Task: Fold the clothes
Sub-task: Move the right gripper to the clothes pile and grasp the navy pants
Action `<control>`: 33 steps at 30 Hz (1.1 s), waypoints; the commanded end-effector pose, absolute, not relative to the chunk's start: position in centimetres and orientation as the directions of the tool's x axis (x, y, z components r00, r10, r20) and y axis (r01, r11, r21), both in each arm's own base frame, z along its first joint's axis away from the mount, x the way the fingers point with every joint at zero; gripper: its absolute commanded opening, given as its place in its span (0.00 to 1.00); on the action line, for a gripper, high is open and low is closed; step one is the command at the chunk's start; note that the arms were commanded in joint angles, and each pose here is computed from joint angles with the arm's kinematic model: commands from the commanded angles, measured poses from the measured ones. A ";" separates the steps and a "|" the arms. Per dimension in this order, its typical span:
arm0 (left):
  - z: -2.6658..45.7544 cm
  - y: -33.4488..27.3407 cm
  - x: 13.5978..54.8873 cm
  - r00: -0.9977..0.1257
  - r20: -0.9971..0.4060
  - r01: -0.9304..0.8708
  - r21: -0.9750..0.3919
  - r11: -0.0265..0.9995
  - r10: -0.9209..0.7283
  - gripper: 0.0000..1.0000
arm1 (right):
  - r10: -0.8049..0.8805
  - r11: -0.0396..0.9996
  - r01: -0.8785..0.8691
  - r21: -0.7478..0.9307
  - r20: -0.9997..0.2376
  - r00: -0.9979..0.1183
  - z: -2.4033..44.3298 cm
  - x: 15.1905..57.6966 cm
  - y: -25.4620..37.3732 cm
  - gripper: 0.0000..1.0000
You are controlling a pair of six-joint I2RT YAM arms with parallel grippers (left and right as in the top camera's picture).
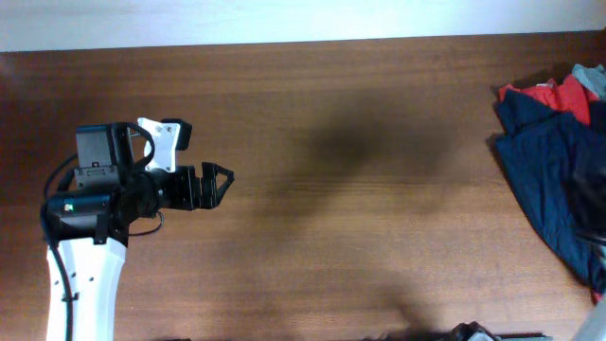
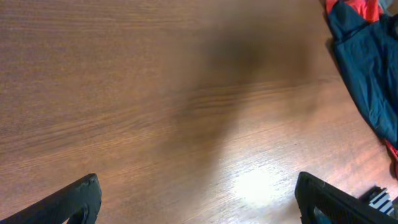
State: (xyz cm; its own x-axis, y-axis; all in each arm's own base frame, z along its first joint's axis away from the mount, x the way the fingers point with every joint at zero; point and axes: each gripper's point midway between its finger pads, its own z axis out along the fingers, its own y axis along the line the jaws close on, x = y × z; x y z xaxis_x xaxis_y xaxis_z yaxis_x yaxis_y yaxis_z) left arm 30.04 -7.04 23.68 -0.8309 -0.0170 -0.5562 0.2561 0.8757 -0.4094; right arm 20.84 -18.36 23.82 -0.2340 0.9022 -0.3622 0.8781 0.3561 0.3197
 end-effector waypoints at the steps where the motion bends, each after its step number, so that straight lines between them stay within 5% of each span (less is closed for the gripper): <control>1: 24.2 -7.4 30.2 -0.825 -0.565 0.268 -0.421 0.866 -0.020 0.99 | 0.961 0.152 0.935 0.319 -0.267 -0.066 21.6 18.3 -22.4 0.99; 8: 23.4 -5.8 30.6 -0.831 -0.557 0.212 -0.347 0.914 -0.018 0.99 | 0.984 -0.071 0.953 0.293 -0.135 0.115 17.0 15.6 -27.5 0.99; 11: 22.9 -4.6 30.8 -0.831 -0.556 0.173 -0.289 0.941 -0.018 0.99 | 0.986 -0.041 0.937 0.348 -0.139 0.095 16.7 15.8 -29.0 0.91; 18: 23.3 -3.7 32.0 -0.805 -0.594 0.159 -0.241 0.958 -0.016 0.99 | 0.965 -0.045 0.964 0.263 -0.237 0.110 19.5 13.6 -30.3 0.95; 33: 22.6 -3.6 33.4 -0.803 -0.596 0.159 -0.240 0.958 -0.016 0.99 | 0.916 -0.295 0.938 0.181 -0.226 0.331 18.6 7.6 -33.6 0.98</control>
State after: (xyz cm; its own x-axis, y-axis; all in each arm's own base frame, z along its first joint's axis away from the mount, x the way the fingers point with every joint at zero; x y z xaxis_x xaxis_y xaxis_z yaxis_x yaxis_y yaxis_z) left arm 32.86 -3.69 22.47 -0.8058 -0.0128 -0.5920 0.1637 0.9560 -0.2434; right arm 8.26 -32.83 19.64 0.3107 0.9208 -0.2359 0.9401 -0.2610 0.2194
